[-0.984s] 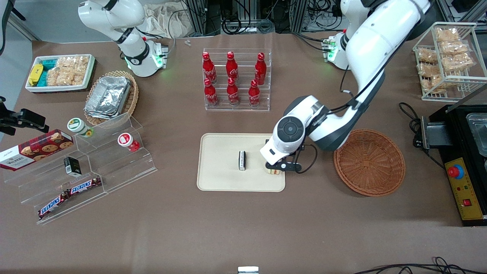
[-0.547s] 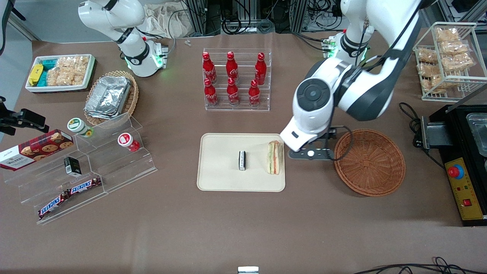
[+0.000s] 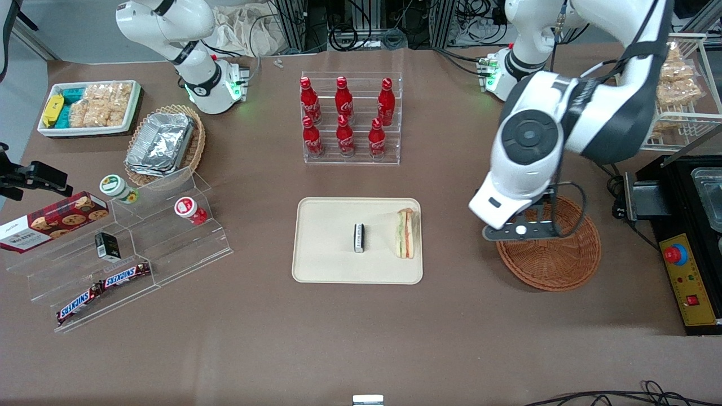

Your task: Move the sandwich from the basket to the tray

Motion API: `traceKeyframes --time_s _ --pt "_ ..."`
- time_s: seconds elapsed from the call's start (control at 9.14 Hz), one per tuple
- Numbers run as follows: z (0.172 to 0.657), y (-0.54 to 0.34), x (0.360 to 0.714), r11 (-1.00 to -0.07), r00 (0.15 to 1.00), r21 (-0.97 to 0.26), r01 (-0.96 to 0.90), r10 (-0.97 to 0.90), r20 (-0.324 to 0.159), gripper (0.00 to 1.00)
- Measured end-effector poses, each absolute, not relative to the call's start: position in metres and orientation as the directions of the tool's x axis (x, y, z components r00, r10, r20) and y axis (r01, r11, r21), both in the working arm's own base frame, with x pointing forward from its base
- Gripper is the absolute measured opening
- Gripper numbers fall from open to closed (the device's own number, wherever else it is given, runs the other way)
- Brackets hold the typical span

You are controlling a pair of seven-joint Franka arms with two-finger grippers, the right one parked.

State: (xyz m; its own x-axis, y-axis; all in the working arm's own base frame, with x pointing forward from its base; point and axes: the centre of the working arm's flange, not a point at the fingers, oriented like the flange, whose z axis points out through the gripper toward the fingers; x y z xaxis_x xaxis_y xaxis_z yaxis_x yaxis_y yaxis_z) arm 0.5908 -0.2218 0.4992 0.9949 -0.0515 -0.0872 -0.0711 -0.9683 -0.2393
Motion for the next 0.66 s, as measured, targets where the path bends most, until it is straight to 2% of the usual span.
traceKeyframes --time_s 0.33,0.66 --pt "0.554 -0.125 0.592 -0.983 0.993 -0.167 -0.081 -0.065 -0.100 1.00" --pt "0.587 -0.041 0.586 -0.989 0.989 -0.083 -0.123 -0.115 -0.096 1.00"
